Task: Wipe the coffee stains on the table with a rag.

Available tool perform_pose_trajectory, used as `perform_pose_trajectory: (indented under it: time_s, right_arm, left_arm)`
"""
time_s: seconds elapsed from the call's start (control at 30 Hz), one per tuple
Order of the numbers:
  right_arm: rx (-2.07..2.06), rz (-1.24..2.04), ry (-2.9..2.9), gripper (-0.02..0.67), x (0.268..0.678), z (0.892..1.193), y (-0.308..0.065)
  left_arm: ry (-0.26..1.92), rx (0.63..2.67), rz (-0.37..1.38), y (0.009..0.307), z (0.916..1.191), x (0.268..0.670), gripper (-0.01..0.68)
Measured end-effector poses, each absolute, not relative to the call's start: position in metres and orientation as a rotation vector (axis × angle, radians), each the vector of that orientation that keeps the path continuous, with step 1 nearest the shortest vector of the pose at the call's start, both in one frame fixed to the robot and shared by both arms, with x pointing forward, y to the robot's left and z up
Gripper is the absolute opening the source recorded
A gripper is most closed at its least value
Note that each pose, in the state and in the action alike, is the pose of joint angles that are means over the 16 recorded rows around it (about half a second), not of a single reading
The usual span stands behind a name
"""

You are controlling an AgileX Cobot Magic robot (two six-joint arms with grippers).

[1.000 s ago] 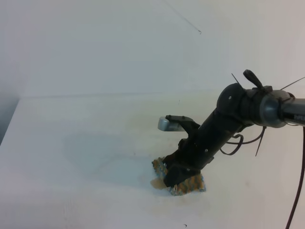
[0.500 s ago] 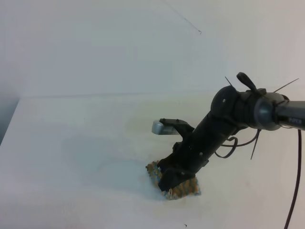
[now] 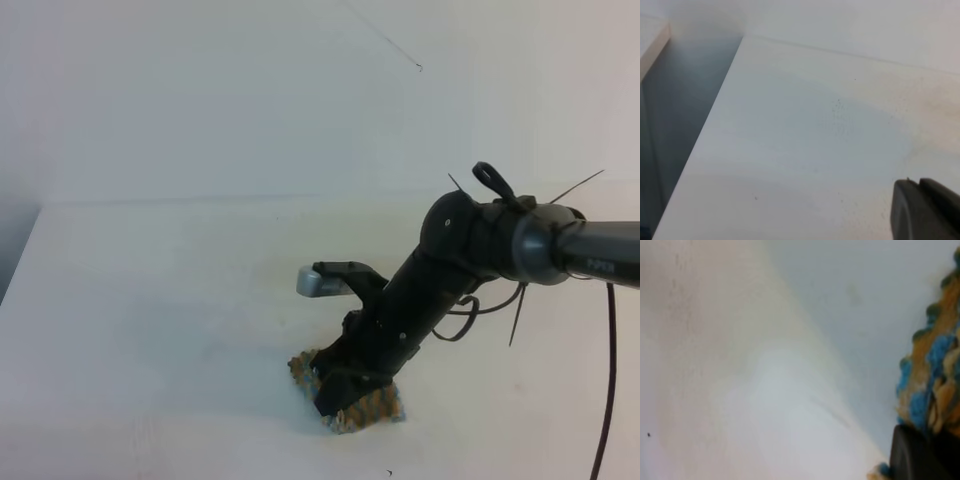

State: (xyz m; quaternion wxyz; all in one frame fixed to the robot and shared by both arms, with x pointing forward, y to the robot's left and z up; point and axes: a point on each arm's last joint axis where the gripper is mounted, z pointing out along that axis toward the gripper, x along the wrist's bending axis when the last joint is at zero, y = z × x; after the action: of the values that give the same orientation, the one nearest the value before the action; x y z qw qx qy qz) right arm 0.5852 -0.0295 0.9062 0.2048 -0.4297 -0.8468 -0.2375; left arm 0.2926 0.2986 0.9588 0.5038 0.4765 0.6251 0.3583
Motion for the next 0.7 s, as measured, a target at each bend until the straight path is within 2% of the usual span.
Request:
perform_pose_trajectory:
  time_s: [0.43, 0.7]
  right_arm:
    - [-1.279, -0.677, -2.365, -0.002, 0.6, 0.889, -0.021]
    - [-1.354, -0.709, -2.365, -0.001, 0.618, 0.891, -0.026]
  left_arm:
    - [1.509, 1.15, 0.865, 0.299, 0.959, 0.293, -0.001]
    - [1.509, 1.15, 0.865, 0.299, 0.959, 0.293, -0.001]
